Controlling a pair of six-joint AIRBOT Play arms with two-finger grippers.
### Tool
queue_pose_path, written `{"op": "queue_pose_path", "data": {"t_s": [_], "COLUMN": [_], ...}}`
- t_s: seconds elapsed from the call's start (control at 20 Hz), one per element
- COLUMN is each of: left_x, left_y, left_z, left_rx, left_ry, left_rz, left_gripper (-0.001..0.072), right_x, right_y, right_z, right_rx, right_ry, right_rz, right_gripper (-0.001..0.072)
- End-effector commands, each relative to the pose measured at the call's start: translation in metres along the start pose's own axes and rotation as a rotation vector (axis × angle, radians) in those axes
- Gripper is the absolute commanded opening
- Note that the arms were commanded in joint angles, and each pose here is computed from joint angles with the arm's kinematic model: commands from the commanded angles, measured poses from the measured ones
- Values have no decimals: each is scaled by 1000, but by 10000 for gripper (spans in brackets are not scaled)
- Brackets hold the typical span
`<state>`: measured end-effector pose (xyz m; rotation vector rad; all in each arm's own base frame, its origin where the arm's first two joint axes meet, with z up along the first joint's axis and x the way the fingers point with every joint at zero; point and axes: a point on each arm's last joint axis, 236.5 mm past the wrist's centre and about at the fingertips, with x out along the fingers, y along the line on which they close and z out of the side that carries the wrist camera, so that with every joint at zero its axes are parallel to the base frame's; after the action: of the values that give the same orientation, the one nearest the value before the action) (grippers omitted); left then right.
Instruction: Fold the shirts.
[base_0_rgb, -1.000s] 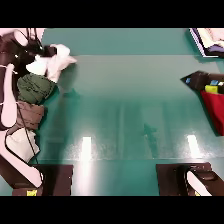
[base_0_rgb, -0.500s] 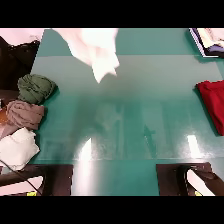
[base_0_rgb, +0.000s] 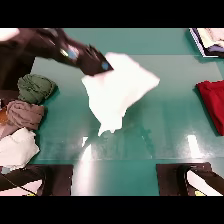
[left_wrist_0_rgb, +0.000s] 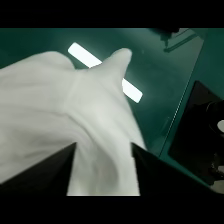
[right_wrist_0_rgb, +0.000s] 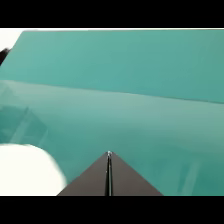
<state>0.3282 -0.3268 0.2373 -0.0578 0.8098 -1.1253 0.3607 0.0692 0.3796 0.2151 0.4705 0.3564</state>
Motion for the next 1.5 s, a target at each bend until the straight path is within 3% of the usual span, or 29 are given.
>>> {"op": "queue_pose_path", "data": {"t_s": [0.0, 0.25, 0.5, 0.65, 0.8, 1.35, 1.4, 1.45], "left_x": [29, -24, 6, 32, 51, 73, 77, 79], "left_y": [56, 94, 103, 91, 83, 95, 92, 89], "left_z": [-53, -95, -224, -283, -294, -305, -306, -306], "left_rx": [-187, -324, -522, -662, -707, -691, -701, -695], "left_ry": [137, 214, 310, 341, 263, 235, 239, 242], "left_rz": [104, 190, 228, 147, 72, 148, 150, 145], "left_gripper": [500, 498, 499, 500, 500, 493, 293, 17], "right_x": [2, -1, -4, -3, -3, -3, -4, -3], "right_y": [10, -4, -17, -14, -15, -14, -14, -14], "right_z": [-4, -9, -7, -8, -8, -8, -9, -10], "right_rx": [-15, 1, 18, 14, 15, 15, 15, 15], "right_ry": [24, 46, 41, 43, 43, 45, 48, 52], "right_rz": [22, -10, -42, -35, -37, -35, -35, -35], "right_gripper": [22, 21, 21, 22, 21, 21, 21, 21]}}
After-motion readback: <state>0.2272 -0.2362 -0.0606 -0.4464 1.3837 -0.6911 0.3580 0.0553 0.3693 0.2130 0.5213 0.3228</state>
